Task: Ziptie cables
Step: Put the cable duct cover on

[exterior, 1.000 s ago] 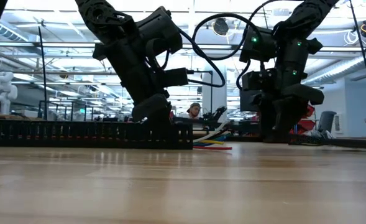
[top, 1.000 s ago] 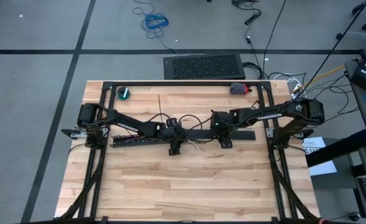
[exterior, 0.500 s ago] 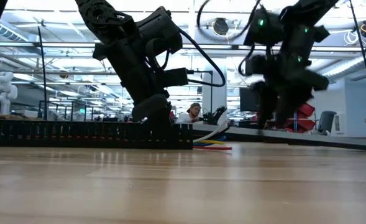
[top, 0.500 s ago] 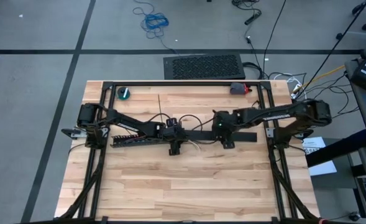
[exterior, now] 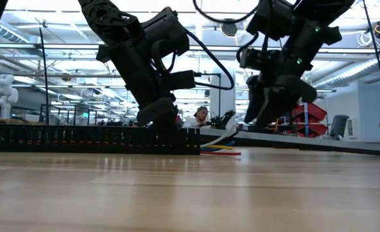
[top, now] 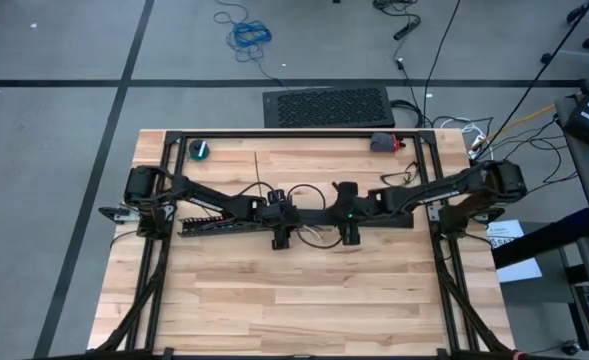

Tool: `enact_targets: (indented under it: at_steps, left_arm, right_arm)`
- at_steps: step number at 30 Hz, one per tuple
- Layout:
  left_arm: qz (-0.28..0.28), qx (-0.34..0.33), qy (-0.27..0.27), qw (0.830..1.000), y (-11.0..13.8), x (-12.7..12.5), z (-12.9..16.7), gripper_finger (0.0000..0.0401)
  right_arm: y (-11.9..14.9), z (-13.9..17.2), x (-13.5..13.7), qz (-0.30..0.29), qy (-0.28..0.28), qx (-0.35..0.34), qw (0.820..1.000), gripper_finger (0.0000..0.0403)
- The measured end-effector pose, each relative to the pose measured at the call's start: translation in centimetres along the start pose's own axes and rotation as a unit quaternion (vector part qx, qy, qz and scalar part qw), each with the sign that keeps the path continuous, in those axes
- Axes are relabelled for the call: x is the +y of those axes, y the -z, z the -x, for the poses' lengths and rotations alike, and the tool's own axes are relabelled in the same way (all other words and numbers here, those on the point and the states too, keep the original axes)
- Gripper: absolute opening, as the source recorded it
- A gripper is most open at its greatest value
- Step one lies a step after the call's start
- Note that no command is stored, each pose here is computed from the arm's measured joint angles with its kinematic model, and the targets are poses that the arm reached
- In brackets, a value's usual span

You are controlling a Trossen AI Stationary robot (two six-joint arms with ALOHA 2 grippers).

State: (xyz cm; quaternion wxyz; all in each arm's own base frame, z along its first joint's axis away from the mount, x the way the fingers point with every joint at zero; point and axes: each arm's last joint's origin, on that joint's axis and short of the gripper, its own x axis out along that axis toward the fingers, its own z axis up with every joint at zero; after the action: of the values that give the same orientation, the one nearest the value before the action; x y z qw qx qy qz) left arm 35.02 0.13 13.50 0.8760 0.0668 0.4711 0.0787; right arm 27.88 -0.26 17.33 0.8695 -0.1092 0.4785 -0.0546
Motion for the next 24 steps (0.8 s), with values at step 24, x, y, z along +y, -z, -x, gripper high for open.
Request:
enact_targets:
  at_steps: [24]
  left_arm:
    - [-0.001, 0.0, 0.0, 1.0, 0.0, -0.1, 0.0, 0.0246]
  right_arm:
    - [0.0, -2.4, 1.5, 0.003, 0.044, 0.012, 0.999, 0.0272]
